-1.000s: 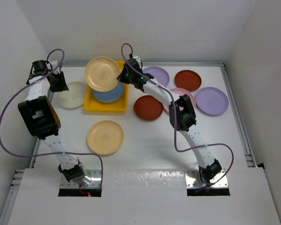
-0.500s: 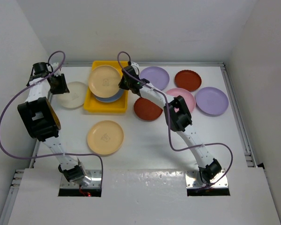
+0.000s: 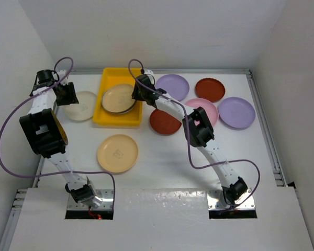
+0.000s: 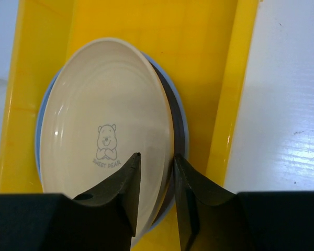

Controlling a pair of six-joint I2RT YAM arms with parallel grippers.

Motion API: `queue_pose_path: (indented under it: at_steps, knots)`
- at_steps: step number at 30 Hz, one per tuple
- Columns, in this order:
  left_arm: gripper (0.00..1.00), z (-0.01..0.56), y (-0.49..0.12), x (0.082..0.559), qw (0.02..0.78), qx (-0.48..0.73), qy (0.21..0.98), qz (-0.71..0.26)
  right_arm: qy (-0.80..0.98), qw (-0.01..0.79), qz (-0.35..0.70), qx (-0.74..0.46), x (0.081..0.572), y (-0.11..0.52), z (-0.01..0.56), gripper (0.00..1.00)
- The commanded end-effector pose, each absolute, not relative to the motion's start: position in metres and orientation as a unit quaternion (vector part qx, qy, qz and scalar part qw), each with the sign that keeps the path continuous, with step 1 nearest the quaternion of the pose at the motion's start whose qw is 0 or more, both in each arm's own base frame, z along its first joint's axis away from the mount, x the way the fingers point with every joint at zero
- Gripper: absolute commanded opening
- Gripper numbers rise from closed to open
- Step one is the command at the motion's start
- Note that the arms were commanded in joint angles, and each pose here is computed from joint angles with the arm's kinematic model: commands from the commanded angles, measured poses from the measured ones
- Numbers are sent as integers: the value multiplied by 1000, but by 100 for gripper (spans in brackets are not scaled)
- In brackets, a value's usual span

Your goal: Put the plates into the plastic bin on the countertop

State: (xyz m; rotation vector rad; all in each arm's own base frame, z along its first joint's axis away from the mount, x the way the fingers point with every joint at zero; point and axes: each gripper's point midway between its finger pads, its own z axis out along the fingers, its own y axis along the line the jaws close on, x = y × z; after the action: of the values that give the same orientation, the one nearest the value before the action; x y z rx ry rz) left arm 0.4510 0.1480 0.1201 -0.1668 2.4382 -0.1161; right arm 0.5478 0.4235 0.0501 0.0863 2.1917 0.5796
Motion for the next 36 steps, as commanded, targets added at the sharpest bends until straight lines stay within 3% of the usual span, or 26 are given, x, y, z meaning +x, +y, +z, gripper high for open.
queue_pose_path:
  at_steps: [1,9,22,36]
  knots:
    - [53,145,152,449,368,-57,928,-30,847,467,254,17,552,435,99,31]
    - [53,148,170,457,374,-79,924,-22,842,490,226,-13,550,429,108,34]
    - [55,139,178,455,365,-84,927,-16,836,515,149,-117,534,431,112,55]
    - [55,136,183,456,361,-93,928,-18,816,535,135,-174,524,431,140,56]
